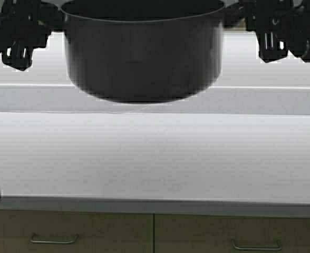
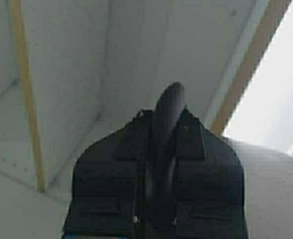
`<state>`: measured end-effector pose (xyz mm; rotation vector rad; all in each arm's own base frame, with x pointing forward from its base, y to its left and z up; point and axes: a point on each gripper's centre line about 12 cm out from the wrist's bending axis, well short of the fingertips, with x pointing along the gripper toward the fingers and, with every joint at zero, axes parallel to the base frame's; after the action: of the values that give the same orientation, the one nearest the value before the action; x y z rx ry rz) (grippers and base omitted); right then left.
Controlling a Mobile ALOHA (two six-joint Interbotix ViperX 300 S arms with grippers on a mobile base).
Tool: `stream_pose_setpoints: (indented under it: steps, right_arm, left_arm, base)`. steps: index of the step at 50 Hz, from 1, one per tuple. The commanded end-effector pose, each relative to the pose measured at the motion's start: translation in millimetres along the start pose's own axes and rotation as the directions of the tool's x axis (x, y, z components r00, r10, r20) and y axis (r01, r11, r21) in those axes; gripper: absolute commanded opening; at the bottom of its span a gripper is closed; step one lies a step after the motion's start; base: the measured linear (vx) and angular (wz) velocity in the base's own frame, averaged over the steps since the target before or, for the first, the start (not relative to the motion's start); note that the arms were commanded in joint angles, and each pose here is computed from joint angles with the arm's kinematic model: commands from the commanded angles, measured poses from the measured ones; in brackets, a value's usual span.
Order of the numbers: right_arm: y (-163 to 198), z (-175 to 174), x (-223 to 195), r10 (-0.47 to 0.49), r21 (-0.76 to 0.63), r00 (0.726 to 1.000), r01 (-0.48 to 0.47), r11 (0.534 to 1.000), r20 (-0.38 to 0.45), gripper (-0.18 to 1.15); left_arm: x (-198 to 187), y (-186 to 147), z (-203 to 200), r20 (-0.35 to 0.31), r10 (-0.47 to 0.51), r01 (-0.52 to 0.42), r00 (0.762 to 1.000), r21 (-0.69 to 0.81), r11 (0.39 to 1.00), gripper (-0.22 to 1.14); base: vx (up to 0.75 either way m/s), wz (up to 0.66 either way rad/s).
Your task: Open the cabinet, put the pot inside, then close it
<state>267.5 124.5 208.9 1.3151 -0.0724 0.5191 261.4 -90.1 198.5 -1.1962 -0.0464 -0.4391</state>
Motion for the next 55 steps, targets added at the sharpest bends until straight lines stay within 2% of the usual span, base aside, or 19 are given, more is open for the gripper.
stream_pose_setpoints:
  steps: [1, 13, 22, 33, 40, 45, 55]
  right_arm:
    - [46.7, -6.2, 13.0, 0.110, 0.045, 0.994, -0.108, 0.993, -0.023, 0.08]
    - [88.7, 3.9, 25.1, 0.130, 0.069, 0.991, -0.128, 0.989, -0.031, 0.08]
    - [116.6, 10.1, 38.9, 0.122, 0.081, 0.991, -0.118, 0.990, -0.046, 0.08]
    - [151.6, 17.1, 64.9, 0.152, 0.102, 0.988, -0.147, 0.984, -0.040, 0.08]
    - [174.7, 22.7, 85.1, 0.167, 0.104, 0.985, -0.162, 0.981, -0.036, 0.08]
    - [180.0, 29.3, 100.8, 0.139, 0.092, 0.990, -0.135, 0.987, -0.032, 0.08]
    - [181.3, 30.9, 124.8, 0.101, 0.044, 0.994, -0.099, 0.994, -0.038, 0.08]
  left_arm:
    - [8.1, -40.8, 1.0, -0.024, -0.089, 0.089, 0.996, -0.014, 0.996, 0.03]
    - [20.4, -94.8, 23.9, -0.022, -0.095, 0.095, 0.995, 0.025, 0.995, 0.03]
    - [34.6, -122.2, 35.1, -0.046, -0.041, 0.044, 0.998, 0.068, 0.997, 0.03]
    - [58.7, -160.2, 52.3, -0.015, -0.078, 0.078, 0.997, 0.050, 0.996, 0.03]
    - [77.9, -182.4, 60.6, -0.023, -0.063, 0.065, 0.998, 0.063, 0.996, 0.03]
    - [95.5, -188.4, 61.3, -0.037, -0.039, 0.041, 0.999, 0.066, 0.997, 0.03]
    - [122.1, -177.5, 54.5, -0.057, 0.006, -0.002, 0.998, 0.062, 0.998, 0.03]
  base:
    - [0.00, 0.00]
    - [0.00, 0.00]
    - [0.00, 0.00]
    - [0.00, 0.00]
    - [0.00, 0.00]
    - [0.00, 0.00]
    - [0.00, 0.00]
